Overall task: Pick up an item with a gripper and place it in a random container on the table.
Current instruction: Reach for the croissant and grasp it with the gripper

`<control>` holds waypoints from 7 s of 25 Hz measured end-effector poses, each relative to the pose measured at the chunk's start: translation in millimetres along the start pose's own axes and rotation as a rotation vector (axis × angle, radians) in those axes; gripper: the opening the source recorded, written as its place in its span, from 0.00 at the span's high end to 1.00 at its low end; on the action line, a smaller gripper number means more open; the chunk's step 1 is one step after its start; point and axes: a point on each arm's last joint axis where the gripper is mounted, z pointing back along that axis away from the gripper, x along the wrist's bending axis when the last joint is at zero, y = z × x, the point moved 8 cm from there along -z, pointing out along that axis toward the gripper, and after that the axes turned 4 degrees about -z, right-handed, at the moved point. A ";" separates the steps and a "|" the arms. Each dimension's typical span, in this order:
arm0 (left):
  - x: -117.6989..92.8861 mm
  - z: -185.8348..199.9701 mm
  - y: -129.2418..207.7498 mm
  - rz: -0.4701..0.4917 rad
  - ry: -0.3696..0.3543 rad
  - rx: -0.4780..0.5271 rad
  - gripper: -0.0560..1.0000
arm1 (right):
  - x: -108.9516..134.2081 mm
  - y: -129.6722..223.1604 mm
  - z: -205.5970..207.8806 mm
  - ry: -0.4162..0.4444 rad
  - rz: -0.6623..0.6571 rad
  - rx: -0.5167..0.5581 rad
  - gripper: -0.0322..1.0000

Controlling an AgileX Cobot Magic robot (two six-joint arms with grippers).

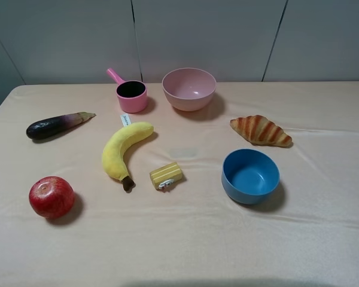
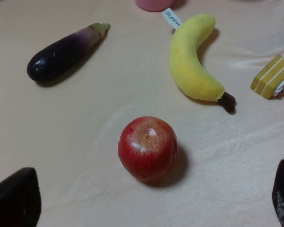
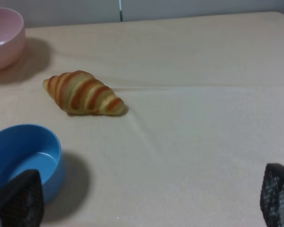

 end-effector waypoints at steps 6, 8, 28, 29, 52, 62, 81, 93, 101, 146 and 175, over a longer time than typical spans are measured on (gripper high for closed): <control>0.0 0.0 0.0 0.000 0.000 0.000 0.01 | 0.0 0.0 0.0 0.000 0.000 0.000 0.30; 0.0 0.0 0.0 0.000 0.000 0.000 0.01 | 0.0 0.0 0.0 0.000 0.000 0.000 0.30; 0.0 0.0 0.0 0.000 0.000 0.000 0.01 | 0.0 0.0 0.0 0.000 0.000 0.000 0.30; 0.0 0.0 0.0 0.000 0.000 0.000 0.01 | 0.0 0.0 0.0 0.000 0.000 0.000 0.30; 0.0 0.0 0.0 0.000 0.000 0.000 0.01 | 4.6 -20.7 -21.5 0.008 0.020 0.143 0.30; 0.0 0.0 0.0 0.000 0.000 0.000 0.01 | 10.6 -62.3 -60.2 0.017 0.055 0.246 0.30; 0.0 0.0 0.0 0.000 0.000 0.000 0.01 | 15.0 -85.0 -198.5 0.004 0.217 0.565 0.30; 0.0 0.0 0.0 0.000 0.000 0.000 0.01 | 20.1 -77.4 -268.7 -0.089 0.395 0.651 0.30; 0.0 0.0 0.0 0.000 0.000 0.000 0.01 | 29.5 -68.9 -310.4 -0.197 0.503 0.685 0.30; 0.0 0.0 0.0 0.000 0.000 0.000 0.01 | 85.6 47.3 -405.2 -0.383 0.565 0.877 0.30; 0.0 0.0 0.0 0.000 0.000 0.000 0.01 | 85.4 58.6 -411.2 -0.382 0.549 0.888 0.50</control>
